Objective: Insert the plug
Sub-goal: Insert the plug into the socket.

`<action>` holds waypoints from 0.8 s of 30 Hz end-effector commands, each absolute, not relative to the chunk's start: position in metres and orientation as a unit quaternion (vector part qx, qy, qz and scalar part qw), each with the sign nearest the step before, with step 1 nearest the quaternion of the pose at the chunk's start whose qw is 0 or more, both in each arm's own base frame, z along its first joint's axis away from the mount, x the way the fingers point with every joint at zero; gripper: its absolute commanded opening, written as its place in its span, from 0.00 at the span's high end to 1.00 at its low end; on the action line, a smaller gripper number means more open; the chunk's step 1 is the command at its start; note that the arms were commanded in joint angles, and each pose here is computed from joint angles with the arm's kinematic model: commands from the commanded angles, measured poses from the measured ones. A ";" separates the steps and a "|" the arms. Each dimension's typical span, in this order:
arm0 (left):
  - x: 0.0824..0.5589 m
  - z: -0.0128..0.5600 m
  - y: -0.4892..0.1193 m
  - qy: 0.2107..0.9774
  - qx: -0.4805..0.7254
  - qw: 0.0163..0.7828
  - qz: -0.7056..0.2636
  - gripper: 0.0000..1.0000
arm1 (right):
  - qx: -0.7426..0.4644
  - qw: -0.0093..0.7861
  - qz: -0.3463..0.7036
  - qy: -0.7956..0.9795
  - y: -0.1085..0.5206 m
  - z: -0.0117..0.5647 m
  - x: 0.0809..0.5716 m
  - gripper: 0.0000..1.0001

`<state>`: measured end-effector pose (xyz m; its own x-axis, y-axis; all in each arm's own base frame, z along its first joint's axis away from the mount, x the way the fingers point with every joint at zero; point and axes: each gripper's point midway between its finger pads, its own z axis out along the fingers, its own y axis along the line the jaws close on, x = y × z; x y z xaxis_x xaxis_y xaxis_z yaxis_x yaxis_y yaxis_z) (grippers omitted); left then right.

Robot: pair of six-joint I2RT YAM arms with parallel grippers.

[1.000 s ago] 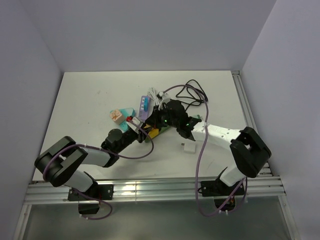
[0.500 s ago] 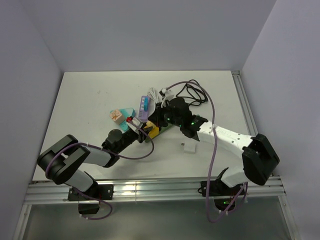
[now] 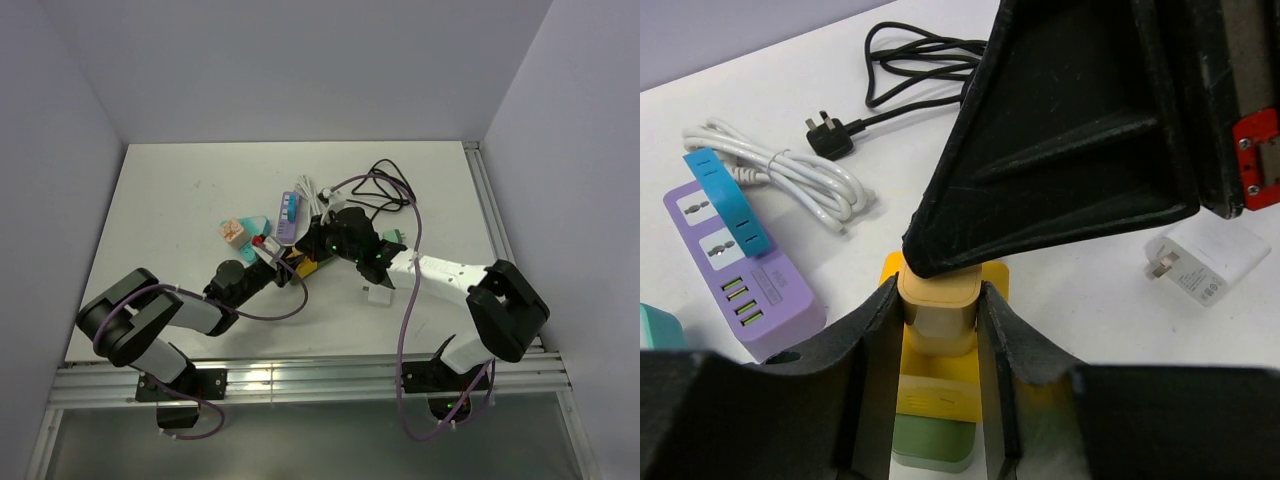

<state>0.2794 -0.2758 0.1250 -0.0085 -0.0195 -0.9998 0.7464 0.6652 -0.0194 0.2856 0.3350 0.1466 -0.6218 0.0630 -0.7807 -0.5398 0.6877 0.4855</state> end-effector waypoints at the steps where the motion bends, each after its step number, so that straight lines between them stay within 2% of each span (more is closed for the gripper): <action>1: 0.274 0.107 -0.273 0.660 0.285 0.630 -0.294 1.00 | -0.144 0.391 0.345 0.841 0.323 0.122 0.274 1.00; 6: 0.275 0.108 -0.272 0.661 0.281 0.630 -0.294 0.99 | -0.139 0.403 0.340 0.838 0.319 0.132 0.276 1.00; 10: 0.276 0.114 -0.273 0.659 0.276 0.633 -0.297 0.76 | -0.140 0.412 0.341 0.833 0.321 0.146 0.280 1.00; 15: 0.282 0.128 -0.277 0.654 0.270 0.639 -0.301 0.56 | -0.137 0.429 0.332 0.829 0.325 0.164 0.293 1.00; 16: 0.282 0.129 -0.278 0.654 0.269 0.640 -0.301 0.45 | -0.137 0.433 0.332 0.827 0.326 0.168 0.294 1.00; 19: 0.287 0.139 -0.279 0.652 0.261 0.645 -0.300 0.26 | -0.132 0.444 0.331 0.822 0.327 0.183 0.302 1.00; 21: 0.288 0.148 -0.278 0.648 0.259 0.651 -0.300 0.16 | -0.131 0.448 0.329 0.821 0.328 0.190 0.305 1.00; 24: 0.290 0.160 -0.277 0.642 0.255 0.659 -0.297 0.13 | -0.127 0.458 0.327 0.817 0.328 0.201 0.310 1.00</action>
